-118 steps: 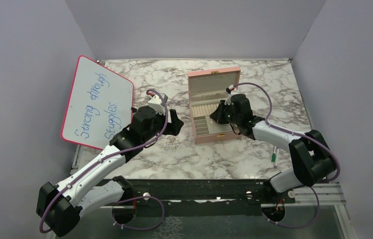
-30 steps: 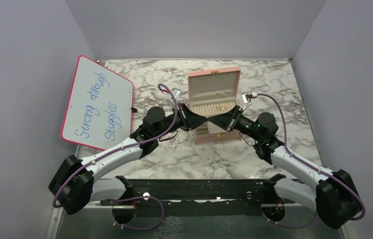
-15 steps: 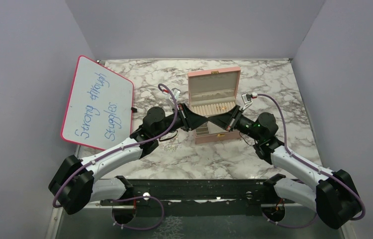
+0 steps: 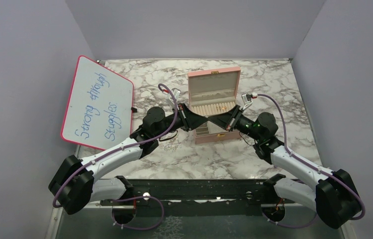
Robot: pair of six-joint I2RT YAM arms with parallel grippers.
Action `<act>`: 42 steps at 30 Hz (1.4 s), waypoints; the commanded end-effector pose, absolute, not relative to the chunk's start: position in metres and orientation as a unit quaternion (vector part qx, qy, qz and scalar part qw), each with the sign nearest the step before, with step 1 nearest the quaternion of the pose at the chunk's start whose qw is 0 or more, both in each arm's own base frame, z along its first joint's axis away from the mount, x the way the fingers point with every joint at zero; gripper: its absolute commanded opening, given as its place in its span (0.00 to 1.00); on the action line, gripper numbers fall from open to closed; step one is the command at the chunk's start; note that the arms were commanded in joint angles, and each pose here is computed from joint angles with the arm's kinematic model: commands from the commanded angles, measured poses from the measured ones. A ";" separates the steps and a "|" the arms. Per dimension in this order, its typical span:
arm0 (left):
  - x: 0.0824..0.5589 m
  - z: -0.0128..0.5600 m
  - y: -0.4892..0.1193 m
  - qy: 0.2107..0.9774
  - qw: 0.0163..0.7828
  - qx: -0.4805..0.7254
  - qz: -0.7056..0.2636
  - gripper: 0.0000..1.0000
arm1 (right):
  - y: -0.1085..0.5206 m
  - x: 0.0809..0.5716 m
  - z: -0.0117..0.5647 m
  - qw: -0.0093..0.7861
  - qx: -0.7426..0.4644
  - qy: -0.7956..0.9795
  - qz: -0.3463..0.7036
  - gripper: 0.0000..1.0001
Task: Organize the mixed jewelry
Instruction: Adjust the jewelry.
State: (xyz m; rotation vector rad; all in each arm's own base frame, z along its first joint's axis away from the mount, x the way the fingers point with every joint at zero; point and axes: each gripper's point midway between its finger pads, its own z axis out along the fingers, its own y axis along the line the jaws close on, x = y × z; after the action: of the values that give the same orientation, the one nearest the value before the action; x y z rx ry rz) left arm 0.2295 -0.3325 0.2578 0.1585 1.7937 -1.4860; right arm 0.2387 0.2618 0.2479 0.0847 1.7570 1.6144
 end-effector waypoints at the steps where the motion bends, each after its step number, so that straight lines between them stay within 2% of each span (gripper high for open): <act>1: 0.225 0.263 -0.333 0.698 0.395 0.073 -0.593 0.19 | 0.263 0.240 0.258 0.375 0.033 0.671 0.638 0.05; 5: 0.226 0.260 -0.332 0.700 0.398 0.069 -0.589 0.24 | 0.263 0.239 0.258 0.374 0.034 0.671 0.639 0.05; 9: 0.228 0.258 -0.331 0.702 0.399 0.065 -0.586 0.24 | 0.264 0.239 0.258 0.373 0.034 0.672 0.639 0.05; 21: 0.228 0.257 -0.331 0.703 0.397 0.065 -0.586 0.00 | 0.264 0.240 0.258 0.370 0.035 0.672 0.640 0.05; 24: 0.229 0.259 -0.331 0.701 0.403 0.064 -0.585 0.00 | 0.265 0.239 0.258 0.370 0.030 0.672 0.640 0.06; 27: 0.230 0.262 -0.331 0.698 0.407 0.071 -0.585 0.00 | 0.265 0.238 0.257 0.370 0.026 0.676 0.637 0.13; 32: 0.231 0.262 -0.330 0.701 0.406 0.082 -0.581 0.00 | 0.264 0.236 0.259 0.371 0.023 0.674 0.639 0.37; 34: 0.232 0.263 -0.327 0.700 0.410 0.084 -0.579 0.00 | 0.264 0.236 0.261 0.374 0.023 0.673 0.638 0.43; 38: 0.231 0.270 -0.324 0.692 0.417 0.100 -0.581 0.00 | 0.262 0.238 0.265 0.388 0.018 0.670 0.633 0.49; 42: 0.229 0.275 -0.322 0.690 0.414 0.103 -0.585 0.00 | 0.261 0.239 0.267 0.399 0.011 0.668 0.628 0.50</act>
State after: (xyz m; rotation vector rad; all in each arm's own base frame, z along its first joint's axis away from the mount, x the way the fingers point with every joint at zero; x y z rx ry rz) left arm 0.2364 -0.3233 0.2478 0.1866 1.8080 -1.4378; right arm 0.2388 0.2611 0.2495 0.0807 1.7491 1.6084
